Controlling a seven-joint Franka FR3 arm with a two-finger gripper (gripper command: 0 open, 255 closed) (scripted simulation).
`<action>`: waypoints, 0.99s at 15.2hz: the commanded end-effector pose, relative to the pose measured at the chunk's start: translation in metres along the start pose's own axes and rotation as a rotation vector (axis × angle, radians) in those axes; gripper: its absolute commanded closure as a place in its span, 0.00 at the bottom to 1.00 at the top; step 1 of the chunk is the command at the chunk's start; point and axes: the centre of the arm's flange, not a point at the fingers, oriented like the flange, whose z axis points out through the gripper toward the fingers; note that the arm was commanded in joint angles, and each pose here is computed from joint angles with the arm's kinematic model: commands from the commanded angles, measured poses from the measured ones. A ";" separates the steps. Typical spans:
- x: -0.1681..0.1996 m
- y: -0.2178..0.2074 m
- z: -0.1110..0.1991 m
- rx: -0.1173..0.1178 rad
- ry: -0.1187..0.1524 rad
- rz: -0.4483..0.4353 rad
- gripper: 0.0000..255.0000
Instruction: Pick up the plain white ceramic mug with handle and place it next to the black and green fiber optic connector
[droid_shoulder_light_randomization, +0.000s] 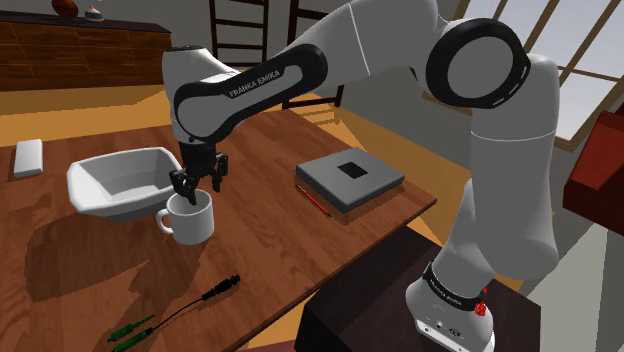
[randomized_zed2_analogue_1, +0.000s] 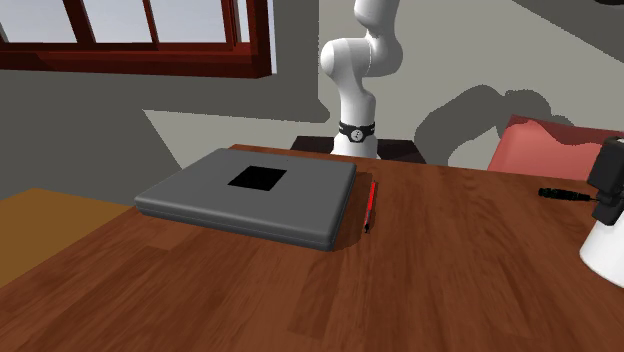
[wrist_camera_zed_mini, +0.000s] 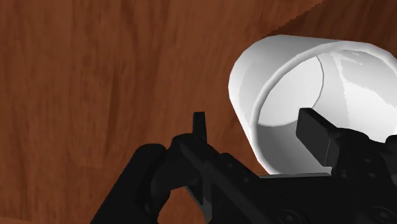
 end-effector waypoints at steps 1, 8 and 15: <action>0.000 0.000 0.000 0.000 0.000 0.000 0.00; 0.000 0.000 -0.050 0.000 0.000 0.000 0.00; 0.000 0.000 -0.050 0.000 0.000 0.000 0.00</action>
